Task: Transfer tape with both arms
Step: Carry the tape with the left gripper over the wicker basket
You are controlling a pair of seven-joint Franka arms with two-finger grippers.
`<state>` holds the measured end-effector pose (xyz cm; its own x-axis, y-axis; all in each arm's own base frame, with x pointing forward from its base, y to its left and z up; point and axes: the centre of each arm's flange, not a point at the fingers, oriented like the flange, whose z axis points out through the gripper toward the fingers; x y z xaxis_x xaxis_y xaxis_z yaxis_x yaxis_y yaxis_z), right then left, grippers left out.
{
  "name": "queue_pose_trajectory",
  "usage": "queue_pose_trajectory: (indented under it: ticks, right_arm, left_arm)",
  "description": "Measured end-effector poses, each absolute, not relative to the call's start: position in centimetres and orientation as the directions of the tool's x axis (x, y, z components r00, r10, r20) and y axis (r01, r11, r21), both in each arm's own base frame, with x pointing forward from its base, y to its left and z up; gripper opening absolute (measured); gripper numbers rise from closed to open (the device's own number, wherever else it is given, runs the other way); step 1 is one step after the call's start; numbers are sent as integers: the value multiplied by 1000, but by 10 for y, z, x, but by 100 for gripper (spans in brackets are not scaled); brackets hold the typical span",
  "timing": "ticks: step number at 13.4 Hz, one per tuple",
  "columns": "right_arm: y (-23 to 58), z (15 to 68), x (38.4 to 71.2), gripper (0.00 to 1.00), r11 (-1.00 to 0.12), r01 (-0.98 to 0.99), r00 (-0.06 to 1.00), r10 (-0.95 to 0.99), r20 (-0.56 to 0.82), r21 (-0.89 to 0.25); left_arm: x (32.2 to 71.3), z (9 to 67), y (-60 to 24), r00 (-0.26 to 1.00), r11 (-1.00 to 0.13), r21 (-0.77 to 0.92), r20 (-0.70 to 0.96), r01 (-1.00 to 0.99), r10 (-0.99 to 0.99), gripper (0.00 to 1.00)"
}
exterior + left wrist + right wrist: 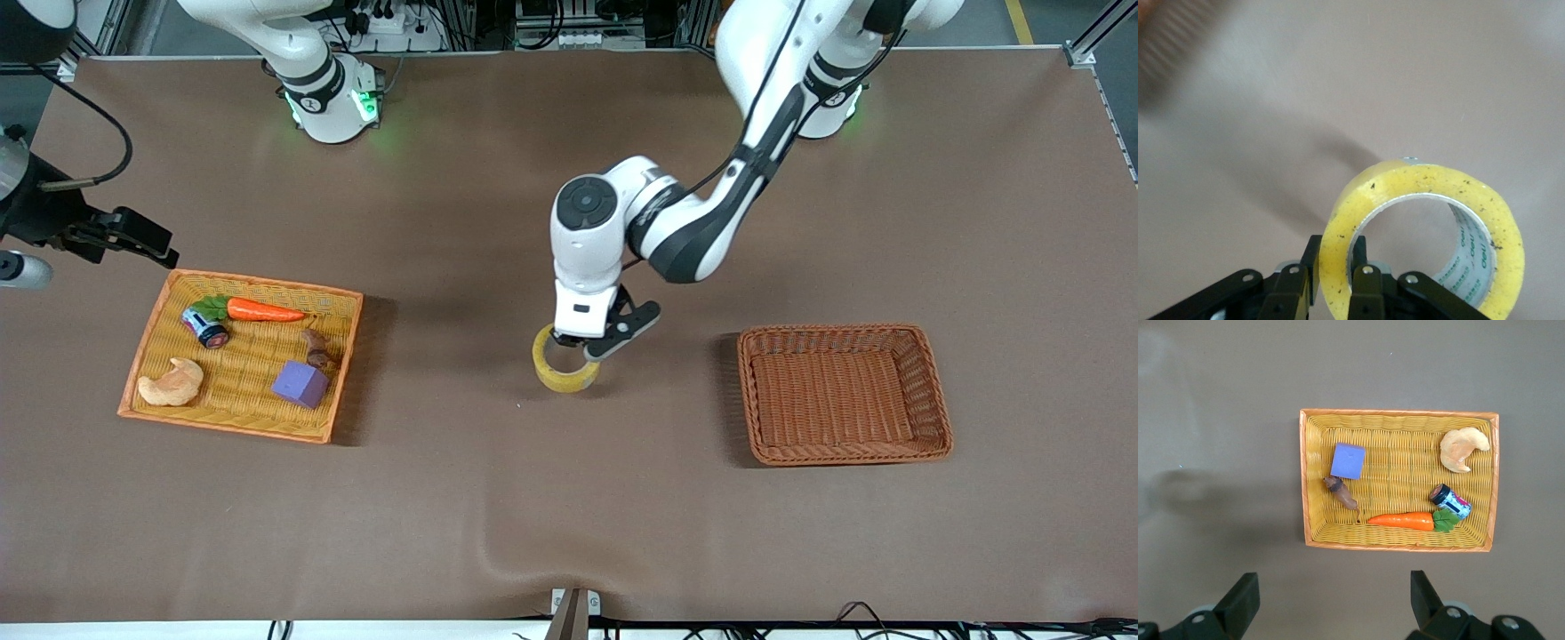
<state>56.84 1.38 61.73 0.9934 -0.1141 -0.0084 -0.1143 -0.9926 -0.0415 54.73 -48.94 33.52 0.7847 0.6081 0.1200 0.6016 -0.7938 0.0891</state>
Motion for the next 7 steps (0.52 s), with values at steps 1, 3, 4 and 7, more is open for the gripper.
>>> queue_pose_trajectory:
  ticks: [1, 3, 4, 7]
  right_arm:
    - [13, 617, 568, 100, -993, -113, 994, -112, -8, -42]
    - [15, 616, 569, 100, -994, -104, 995, -104, -10, -40]
    - [15, 615, 570, 100, -995, -92, 996, -92, -10, -32]
    - [14, 613, 571, 100, -997, -73, 997, -73, -11, -12]
  left_arm:
    - [560, 354, -471, 764, -774, 95, 126, 626, 633, 22]
    - [590, 376, -423, 711, -723, 84, 134, 686, 690, 22]
    - [606, 382, -396, 683, -695, 75, 137, 715, 717, 22]
    - [645, 399, -319, 620, -633, 73, 144, 770, 771, 22]
